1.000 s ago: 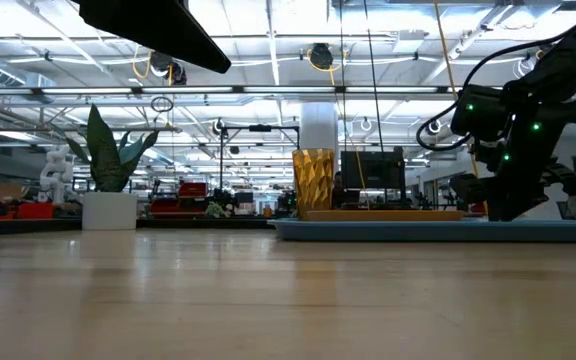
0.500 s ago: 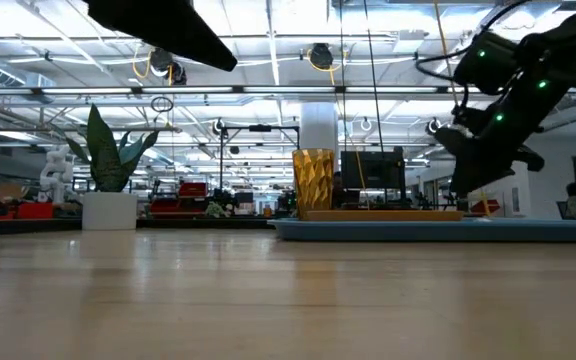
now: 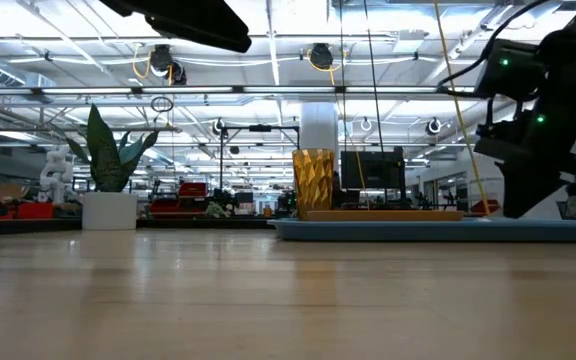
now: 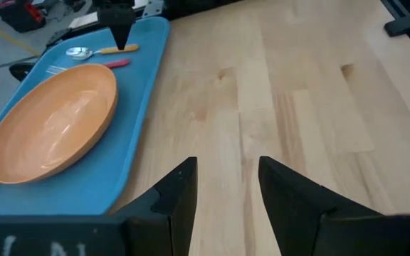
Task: Pick and place plate/cup/fork/spoon on tray
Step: Put the yellow spoon on the blue serving tray to the right of the red fork
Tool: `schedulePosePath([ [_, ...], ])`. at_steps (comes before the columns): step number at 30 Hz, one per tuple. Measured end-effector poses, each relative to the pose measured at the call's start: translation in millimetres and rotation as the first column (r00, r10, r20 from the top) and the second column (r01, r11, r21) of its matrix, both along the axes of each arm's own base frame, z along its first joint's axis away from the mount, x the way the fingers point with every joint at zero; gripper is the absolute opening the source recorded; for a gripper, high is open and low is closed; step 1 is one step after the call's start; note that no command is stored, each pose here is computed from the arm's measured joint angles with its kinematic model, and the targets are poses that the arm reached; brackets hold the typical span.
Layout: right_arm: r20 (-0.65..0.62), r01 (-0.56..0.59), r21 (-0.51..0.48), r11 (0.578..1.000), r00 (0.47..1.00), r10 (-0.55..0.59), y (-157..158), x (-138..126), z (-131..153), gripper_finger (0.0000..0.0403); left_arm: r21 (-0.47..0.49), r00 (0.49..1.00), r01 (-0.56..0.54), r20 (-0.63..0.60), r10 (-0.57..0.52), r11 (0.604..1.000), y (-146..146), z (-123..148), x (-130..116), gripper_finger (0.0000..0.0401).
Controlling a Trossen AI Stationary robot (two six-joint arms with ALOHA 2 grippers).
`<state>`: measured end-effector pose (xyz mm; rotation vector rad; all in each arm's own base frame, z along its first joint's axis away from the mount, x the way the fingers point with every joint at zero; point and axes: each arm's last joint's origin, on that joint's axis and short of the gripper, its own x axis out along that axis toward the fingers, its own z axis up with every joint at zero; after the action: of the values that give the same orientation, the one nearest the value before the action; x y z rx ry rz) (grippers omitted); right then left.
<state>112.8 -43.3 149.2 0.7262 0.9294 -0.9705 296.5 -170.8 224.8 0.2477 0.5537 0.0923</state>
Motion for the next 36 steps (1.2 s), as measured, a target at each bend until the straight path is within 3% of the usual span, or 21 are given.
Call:
schedulePosePath([
  [7, -0.094, 0.002, 0.041, 0.999, 0.996, 0.002, 2.9, -8.4, -3.4, 0.0003, 0.003, 1.0, -0.001, 0.0, 0.001, 1.0, 0.8, 0.1, 0.5, 0.0154],
  [20, -0.142, 0.026, 0.049, 0.998, 0.99, -0.019, 5.2, -16.9, -18.0, 0.0001, 0.003, 1.0, -0.001, 0.002, 0.001, 1.0, 0.9, 0.3, 0.8, 0.0154],
  [36, -0.165, 0.056, -0.015, 0.998, 0.985, -0.058, 3.4, -18.6, -18.3, 0.0, 0.001, 1.0, 0.005, 0.012, -0.005, 1.0, 0.4, 1.3, 1.4, 0.0154],
])
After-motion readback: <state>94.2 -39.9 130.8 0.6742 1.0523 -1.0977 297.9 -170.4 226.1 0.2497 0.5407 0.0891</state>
